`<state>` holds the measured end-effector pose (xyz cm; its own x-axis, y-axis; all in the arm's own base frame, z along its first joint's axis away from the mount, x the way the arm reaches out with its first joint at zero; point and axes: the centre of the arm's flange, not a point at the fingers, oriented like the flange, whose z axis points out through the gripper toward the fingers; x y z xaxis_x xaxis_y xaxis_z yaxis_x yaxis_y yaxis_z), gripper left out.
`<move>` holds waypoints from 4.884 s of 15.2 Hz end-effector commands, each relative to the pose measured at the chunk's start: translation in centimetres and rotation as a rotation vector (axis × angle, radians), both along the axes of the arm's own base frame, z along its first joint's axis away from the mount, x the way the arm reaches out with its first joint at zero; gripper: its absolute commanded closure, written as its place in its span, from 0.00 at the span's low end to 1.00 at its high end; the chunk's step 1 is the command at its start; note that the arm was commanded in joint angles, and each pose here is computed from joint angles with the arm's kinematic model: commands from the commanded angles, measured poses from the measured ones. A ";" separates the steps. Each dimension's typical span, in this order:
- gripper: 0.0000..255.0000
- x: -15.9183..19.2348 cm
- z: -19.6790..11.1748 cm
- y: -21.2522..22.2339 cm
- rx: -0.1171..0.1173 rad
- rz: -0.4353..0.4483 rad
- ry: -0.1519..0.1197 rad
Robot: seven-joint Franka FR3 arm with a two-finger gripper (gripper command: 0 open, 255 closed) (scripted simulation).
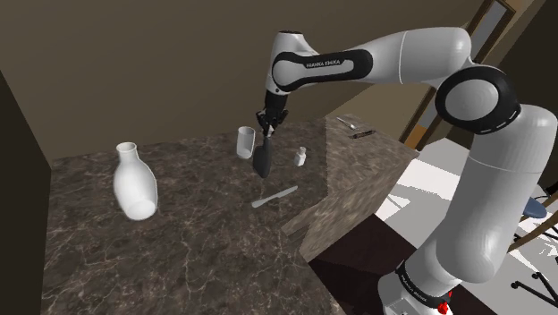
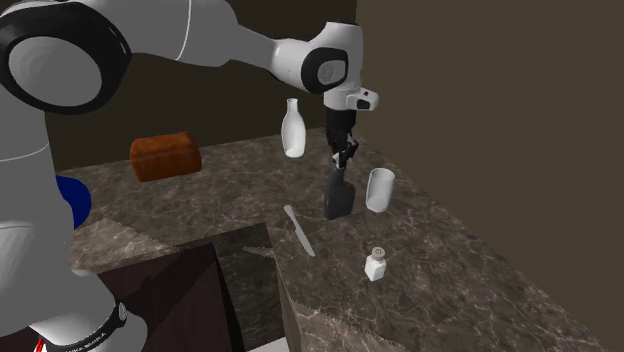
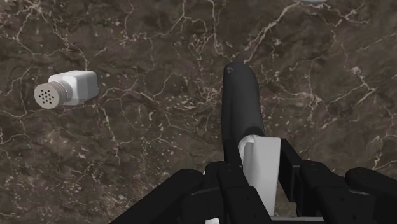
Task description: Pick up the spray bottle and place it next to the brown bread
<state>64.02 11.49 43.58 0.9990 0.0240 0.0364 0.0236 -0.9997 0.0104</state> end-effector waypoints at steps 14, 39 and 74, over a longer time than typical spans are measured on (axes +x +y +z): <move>1.00 0.0 7.8 -0.1 0.000 0.000 0.000; 1.00 0.0 20.7 -0.1 0.000 0.000 0.000; 1.00 -37.6 20.7 26.7 0.000 0.000 0.000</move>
<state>27.30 37.58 64.45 0.9990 0.0262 0.0368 0.0259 -0.9996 0.0105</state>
